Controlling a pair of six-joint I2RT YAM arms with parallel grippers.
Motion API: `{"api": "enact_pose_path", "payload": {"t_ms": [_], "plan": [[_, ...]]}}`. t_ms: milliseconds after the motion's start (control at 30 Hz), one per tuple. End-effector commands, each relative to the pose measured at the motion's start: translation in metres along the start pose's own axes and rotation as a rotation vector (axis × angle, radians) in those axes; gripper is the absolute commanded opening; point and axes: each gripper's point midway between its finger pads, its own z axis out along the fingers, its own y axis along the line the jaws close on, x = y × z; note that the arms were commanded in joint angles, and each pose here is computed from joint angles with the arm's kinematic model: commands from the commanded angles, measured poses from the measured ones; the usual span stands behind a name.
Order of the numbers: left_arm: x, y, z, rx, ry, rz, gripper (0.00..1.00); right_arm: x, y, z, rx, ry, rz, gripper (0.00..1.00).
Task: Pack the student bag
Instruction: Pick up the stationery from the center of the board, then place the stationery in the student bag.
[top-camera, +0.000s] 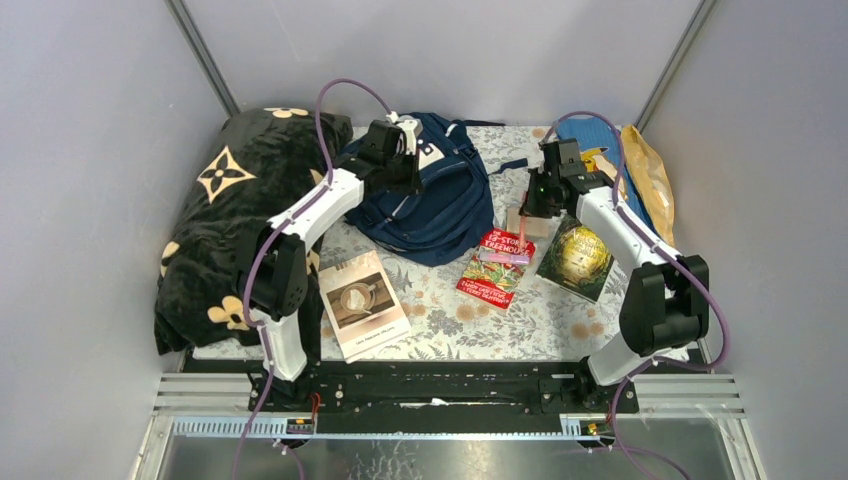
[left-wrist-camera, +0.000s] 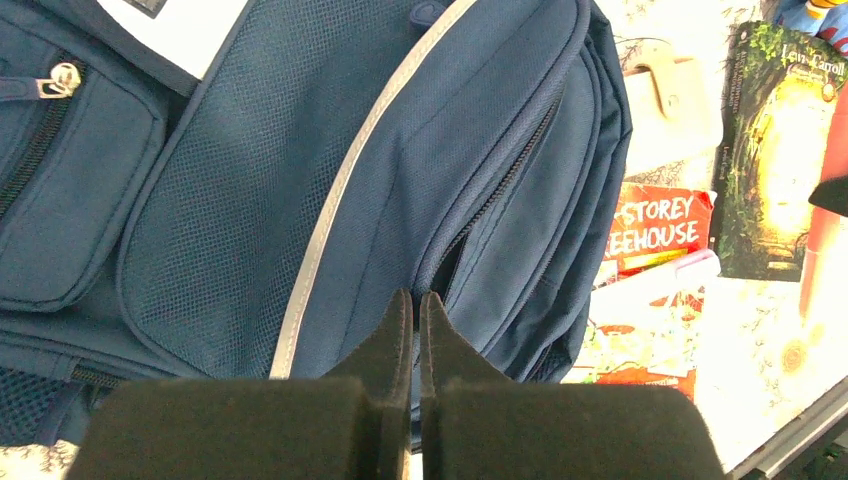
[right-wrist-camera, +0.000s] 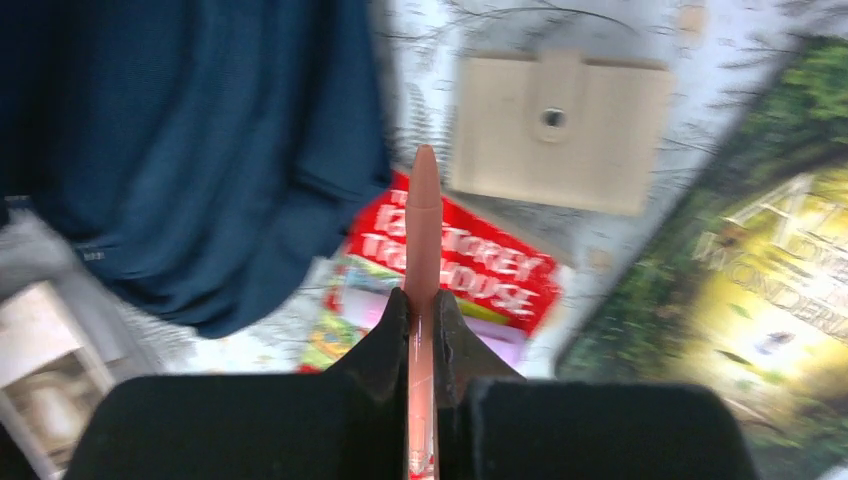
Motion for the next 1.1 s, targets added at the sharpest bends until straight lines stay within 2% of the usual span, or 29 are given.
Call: {"api": "enact_pose_path", "payload": {"t_ms": [0,100,300,533,733,767,867,900,933,1067], "plan": [[-0.008,-0.001,0.004,0.028,0.009,-0.053,0.0,-0.023,0.083,-0.014,-0.311,0.002,0.231,0.0],[-0.013,-0.006,0.003,0.047,-0.012,-0.064,0.0,-0.035,0.126,-0.012,-0.43,-0.022,0.353,0.0],[-0.019,0.0,-0.004,0.038,-0.022,-0.085,0.0,-0.048,0.176,0.014,-0.483,-0.025,0.507,0.0],[-0.028,-0.005,-0.025,0.103,-0.044,-0.146,0.0,-0.07,0.199,0.057,-0.501,-0.066,0.629,0.0],[-0.025,-0.001,-0.024,0.092,-0.043,-0.141,0.0,-0.088,0.209,0.101,-0.454,-0.097,0.69,0.0],[-0.025,-0.001,-0.023,0.093,-0.042,-0.144,0.0,-0.092,0.212,0.105,-0.465,-0.11,0.695,0.09],[-0.026,0.0,-0.023,0.091,-0.045,-0.151,0.0,-0.099,0.221,0.098,-0.512,-0.131,0.656,0.47],[-0.026,0.002,-0.023,0.089,-0.043,-0.154,0.0,-0.101,0.222,0.091,-0.522,-0.145,0.638,0.54],[-0.026,0.002,-0.023,0.089,-0.045,-0.151,0.0,-0.102,0.22,0.085,-0.523,-0.158,0.622,0.82],[-0.026,0.006,-0.022,0.082,-0.048,-0.153,0.0,-0.093,0.213,0.056,-0.545,-0.178,0.552,0.89]]}}
